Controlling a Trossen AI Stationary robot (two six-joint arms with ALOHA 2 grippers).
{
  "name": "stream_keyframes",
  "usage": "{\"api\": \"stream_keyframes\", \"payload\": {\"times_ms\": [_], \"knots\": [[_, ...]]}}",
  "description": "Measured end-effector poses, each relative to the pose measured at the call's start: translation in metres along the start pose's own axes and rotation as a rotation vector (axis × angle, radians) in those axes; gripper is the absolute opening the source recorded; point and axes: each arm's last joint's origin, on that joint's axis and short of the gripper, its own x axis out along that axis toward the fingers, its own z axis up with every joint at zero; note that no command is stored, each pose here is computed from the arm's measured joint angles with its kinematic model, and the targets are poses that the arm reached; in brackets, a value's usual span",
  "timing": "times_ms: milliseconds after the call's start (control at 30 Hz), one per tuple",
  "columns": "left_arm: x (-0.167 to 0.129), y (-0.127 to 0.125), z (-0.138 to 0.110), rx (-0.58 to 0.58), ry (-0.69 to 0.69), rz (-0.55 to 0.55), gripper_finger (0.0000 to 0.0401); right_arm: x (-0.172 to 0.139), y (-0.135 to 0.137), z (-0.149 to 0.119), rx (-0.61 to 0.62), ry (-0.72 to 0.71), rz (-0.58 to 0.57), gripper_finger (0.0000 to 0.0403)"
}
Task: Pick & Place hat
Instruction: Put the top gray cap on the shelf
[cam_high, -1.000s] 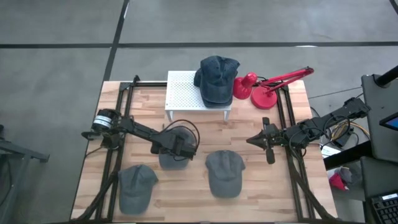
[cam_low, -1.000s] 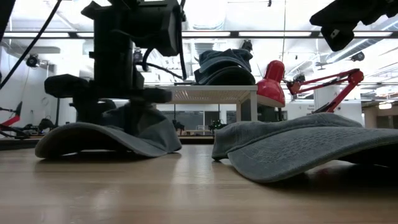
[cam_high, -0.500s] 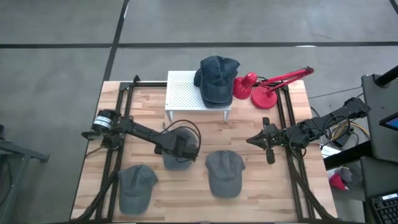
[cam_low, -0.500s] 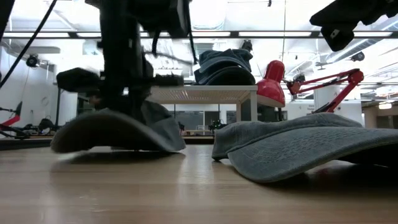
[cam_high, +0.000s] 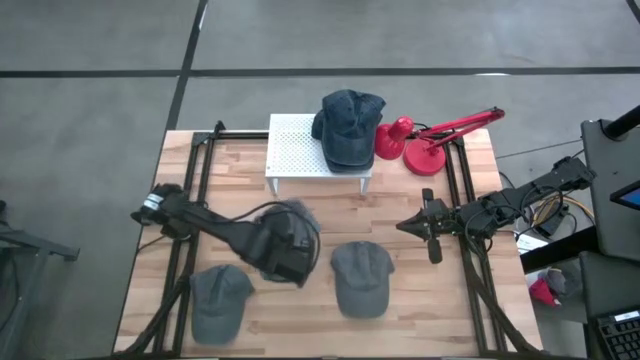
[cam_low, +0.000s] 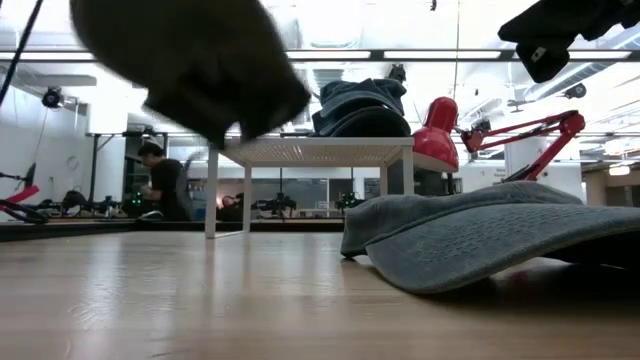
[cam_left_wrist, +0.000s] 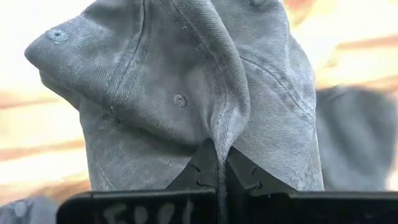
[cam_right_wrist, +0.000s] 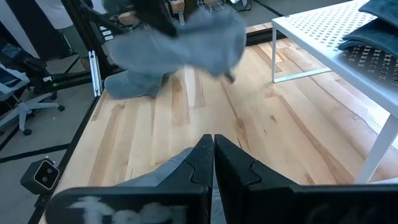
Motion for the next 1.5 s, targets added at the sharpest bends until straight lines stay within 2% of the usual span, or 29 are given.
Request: {"api": "stream_keyframes", "payload": {"times_ms": [167,333,533,733,1100,1500], "knots": [[-0.036,-0.001,0.012,-0.033,-0.171,-0.136,0.0000,0.000,0.000,0.000,0.000,0.000,0.000,0.0013],[-0.043,-0.007,0.033,0.018,-0.284,-0.169,0.0000,0.000,0.000,0.000,0.000,0.001,0.000,0.0013],[-0.034,-0.011,0.064,0.086,-0.390,-0.115,0.0000,0.000,0.000,0.000,-0.001,0.001,-0.001,0.0013],[-0.027,-0.008,0.103,0.103,-0.498,-0.038,0.0000,0.000,0.000,0.000,-0.001,0.001,-0.001,0.0013],[-0.004,0.001,0.162,0.109,-0.526,0.128,0.0000,0.000,0.000,0.000,-0.001,0.001,-0.001,0.0013],[0.012,0.007,0.196,0.104,-0.506,0.196,0.0000,0.000,0.000,0.000,-0.001,0.001,-0.001,0.0013]]}}
